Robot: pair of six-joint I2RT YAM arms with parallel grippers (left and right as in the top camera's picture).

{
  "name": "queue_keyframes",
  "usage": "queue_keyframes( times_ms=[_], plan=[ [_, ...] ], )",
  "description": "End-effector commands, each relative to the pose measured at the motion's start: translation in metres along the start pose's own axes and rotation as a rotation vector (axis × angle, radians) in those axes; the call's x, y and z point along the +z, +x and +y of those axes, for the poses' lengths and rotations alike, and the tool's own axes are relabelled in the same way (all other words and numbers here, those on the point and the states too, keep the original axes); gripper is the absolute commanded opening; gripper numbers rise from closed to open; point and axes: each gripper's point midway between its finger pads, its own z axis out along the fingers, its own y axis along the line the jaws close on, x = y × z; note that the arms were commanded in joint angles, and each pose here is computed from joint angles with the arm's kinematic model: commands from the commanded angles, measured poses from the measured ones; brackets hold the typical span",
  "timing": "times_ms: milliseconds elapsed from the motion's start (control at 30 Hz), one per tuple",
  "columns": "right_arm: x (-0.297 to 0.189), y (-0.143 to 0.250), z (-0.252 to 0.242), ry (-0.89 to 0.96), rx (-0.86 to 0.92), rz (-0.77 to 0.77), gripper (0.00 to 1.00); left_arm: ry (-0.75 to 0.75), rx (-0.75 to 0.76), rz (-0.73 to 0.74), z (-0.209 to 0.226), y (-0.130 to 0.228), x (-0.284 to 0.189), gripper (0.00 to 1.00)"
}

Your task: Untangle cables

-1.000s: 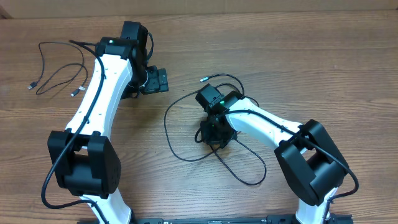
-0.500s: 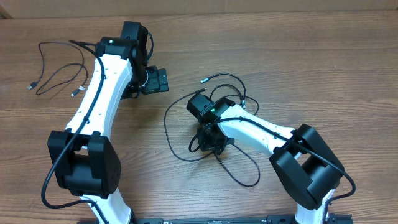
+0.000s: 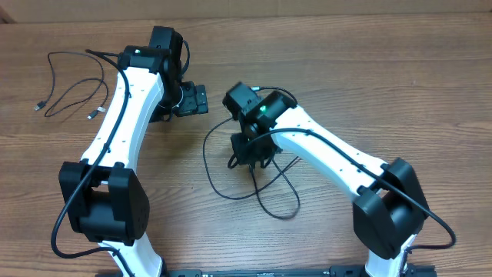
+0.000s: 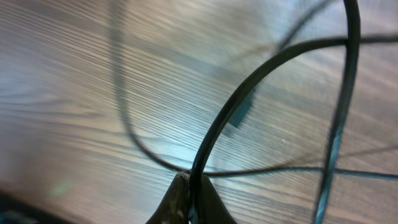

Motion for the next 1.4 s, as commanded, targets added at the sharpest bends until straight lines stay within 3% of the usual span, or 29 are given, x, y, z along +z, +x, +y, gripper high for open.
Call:
queue_keyframes(
  times_ms=[0, 533, 933, 1100, 1367],
  plan=[
    [-0.066, -0.020, 0.024, -0.084, -0.083, -0.150, 0.04, -0.006, 0.005, -0.009, 0.003, 0.001, -0.003, 0.99],
    [-0.217, -0.040, 0.059, -0.250, -0.155, -0.543, 0.04, -0.006, 0.005, -0.009, 0.003, 0.001, -0.003, 0.99],
    [-0.347, -0.030, 0.066, -0.309, -0.303, -0.988, 0.04, -0.006, 0.005, -0.009, 0.003, 0.001, -0.003, 1.00],
    [-0.363, -0.032, 0.055, -0.255, -0.270, -1.060, 0.04, -0.006, 0.006, -0.009, 0.003, 0.001, -0.003, 0.99],
    [-0.343, -0.039, 0.042, -0.175, -0.231, -1.013, 0.04, -0.006, 0.006, -0.009, 0.003, 0.001, -0.003, 0.99]
  ],
)
